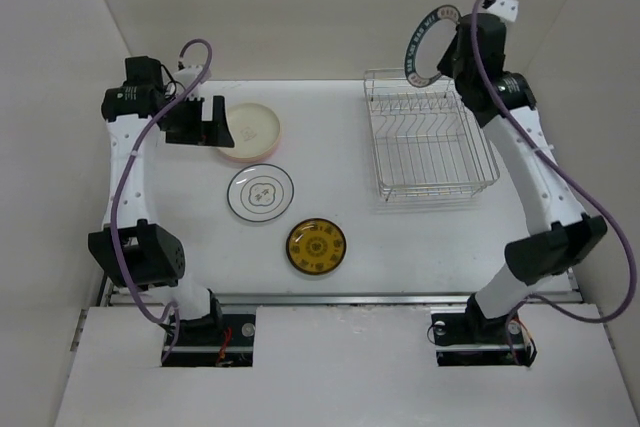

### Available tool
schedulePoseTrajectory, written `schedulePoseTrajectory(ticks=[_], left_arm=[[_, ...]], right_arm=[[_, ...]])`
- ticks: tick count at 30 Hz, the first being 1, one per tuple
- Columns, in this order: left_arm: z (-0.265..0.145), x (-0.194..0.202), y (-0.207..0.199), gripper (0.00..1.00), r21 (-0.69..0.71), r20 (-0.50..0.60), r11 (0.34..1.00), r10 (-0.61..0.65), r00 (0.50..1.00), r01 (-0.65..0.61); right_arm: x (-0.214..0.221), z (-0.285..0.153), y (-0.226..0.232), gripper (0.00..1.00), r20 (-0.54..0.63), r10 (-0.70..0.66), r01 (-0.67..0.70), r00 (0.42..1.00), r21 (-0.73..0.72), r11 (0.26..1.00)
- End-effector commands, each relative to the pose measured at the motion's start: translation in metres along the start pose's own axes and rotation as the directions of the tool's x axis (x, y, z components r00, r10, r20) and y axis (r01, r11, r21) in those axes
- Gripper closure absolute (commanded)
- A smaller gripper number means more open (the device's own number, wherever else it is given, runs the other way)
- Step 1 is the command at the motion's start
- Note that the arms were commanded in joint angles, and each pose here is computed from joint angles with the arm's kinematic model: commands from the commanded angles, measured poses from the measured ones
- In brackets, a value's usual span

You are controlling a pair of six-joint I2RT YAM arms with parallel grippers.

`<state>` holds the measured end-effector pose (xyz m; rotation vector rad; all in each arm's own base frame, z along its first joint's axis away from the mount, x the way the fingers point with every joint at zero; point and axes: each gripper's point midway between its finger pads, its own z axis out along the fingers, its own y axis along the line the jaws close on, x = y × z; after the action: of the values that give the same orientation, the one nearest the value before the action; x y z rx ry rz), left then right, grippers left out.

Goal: Unload the plates from the dish rack

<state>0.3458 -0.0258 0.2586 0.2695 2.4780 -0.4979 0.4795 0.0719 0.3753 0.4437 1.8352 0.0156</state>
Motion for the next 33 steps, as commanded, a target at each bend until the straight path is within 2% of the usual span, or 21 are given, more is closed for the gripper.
schedulePoseTrajectory(ticks=[1,3,4,5,7,8,10,11,13,15,19,20,21,25,28,29,30,32,33], left_arm=[[-0.021,-0.010,-0.037,0.00,0.093,0.054,0.990,0.098,0.994,-0.102],[-0.023,-0.006,-0.057,0.00,0.171,0.047,0.976,0.125,0.991,-0.132],[-0.025,-0.007,-0.065,0.00,0.197,0.055,0.967,0.151,0.987,-0.159],[-0.027,-0.005,-0.077,0.00,0.228,0.056,0.958,0.166,0.984,-0.175],[-0.026,-0.002,-0.094,0.00,0.290,0.056,0.937,0.188,0.981,-0.196],[-0.027,0.000,-0.106,0.00,0.315,0.065,0.921,0.220,0.973,-0.229],[-0.022,0.003,-0.116,0.00,0.345,0.063,0.906,0.240,0.969,-0.247],[-0.019,0.007,-0.120,0.00,0.355,0.058,0.900,0.249,0.967,-0.254],[-0.009,0.008,-0.126,0.05,0.357,0.055,0.892,0.276,0.960,-0.277],[0.010,0.016,-0.117,0.08,0.334,-0.003,0.908,0.268,0.963,-0.252],[0.041,0.028,-0.087,0.21,0.243,-0.125,0.952,0.222,0.967,-0.187],[0.044,0.031,-0.086,0.30,0.247,-0.149,0.954,0.213,0.966,-0.172],[0.049,0.036,-0.084,0.34,0.252,-0.166,0.953,0.214,0.963,-0.169],[0.058,0.056,-0.080,0.43,0.264,-0.235,0.955,0.196,0.952,-0.132],[0.060,0.057,-0.079,0.54,0.266,-0.236,0.954,0.204,0.950,-0.139],[0.056,0.059,-0.080,0.69,0.266,-0.236,0.954,0.204,0.950,-0.139],[0.054,0.061,-0.082,0.80,0.280,-0.243,0.950,0.208,0.947,-0.137],[0.049,0.064,-0.088,0.97,0.306,-0.243,0.942,0.215,0.946,-0.136],[0.043,0.069,-0.091,1.00,0.321,-0.251,0.937,0.224,0.942,-0.138]], right_arm=[[-0.027,-0.023,0.014,1.00,0.087,0.060,-0.054,0.994,-0.075,0.996],[-0.024,-0.038,0.032,1.00,0.090,0.046,-0.025,0.995,-0.230,0.973],[-0.009,-0.051,0.061,1.00,0.034,0.020,-0.004,0.999,-0.413,0.911],[0.018,-0.054,0.071,1.00,-0.022,-0.011,-0.001,1.000,-0.492,0.871],[0.036,-0.073,0.098,1.00,-0.060,-0.053,0.001,0.997,-0.651,0.759],[0.069,-0.091,0.119,1.00,-0.126,-0.129,-0.015,0.984,-0.770,0.638],[0.099,-0.106,0.144,1.00,-0.146,-0.189,-0.036,0.971,-0.872,0.487],[0.121,-0.135,0.162,1.00,-0.170,-0.252,-0.078,0.953,-0.938,0.338],[0.152,-0.148,0.179,1.00,-0.184,-0.308,-0.121,0.933,-0.970,0.212],[0.173,-0.174,0.194,1.00,-0.189,-0.355,-0.164,0.916,-0.981,0.101],[0.205,-0.196,0.210,1.00,-0.184,-0.406,-0.201,0.895,-0.980,0.001],[0.211,-0.191,0.212,1.00,-0.191,-0.411,-0.207,0.891,-0.978,0.005],[0.218,-0.194,0.215,1.00,-0.194,-0.423,-0.216,0.885,-0.976,-0.003],[0.234,-0.197,0.220,1.00,-0.209,-0.447,-0.246,0.870,-0.969,-0.025],[0.240,-0.197,0.225,1.00,-0.209,-0.454,-0.250,0.866,-0.968,-0.032],[0.240,-0.195,0.226,1.00,-0.210,-0.450,-0.246,0.868,-0.969,-0.022],[0.242,-0.192,0.228,1.00,-0.220,-0.451,-0.254,0.865,-0.967,-0.017],[0.247,-0.185,0.231,1.00,-0.229,-0.454,-0.257,0.861,-0.966,-0.001],[0.242,-0.185,0.234,1.00,-0.230,-0.443,-0.254,0.866,-0.967,0.005]])
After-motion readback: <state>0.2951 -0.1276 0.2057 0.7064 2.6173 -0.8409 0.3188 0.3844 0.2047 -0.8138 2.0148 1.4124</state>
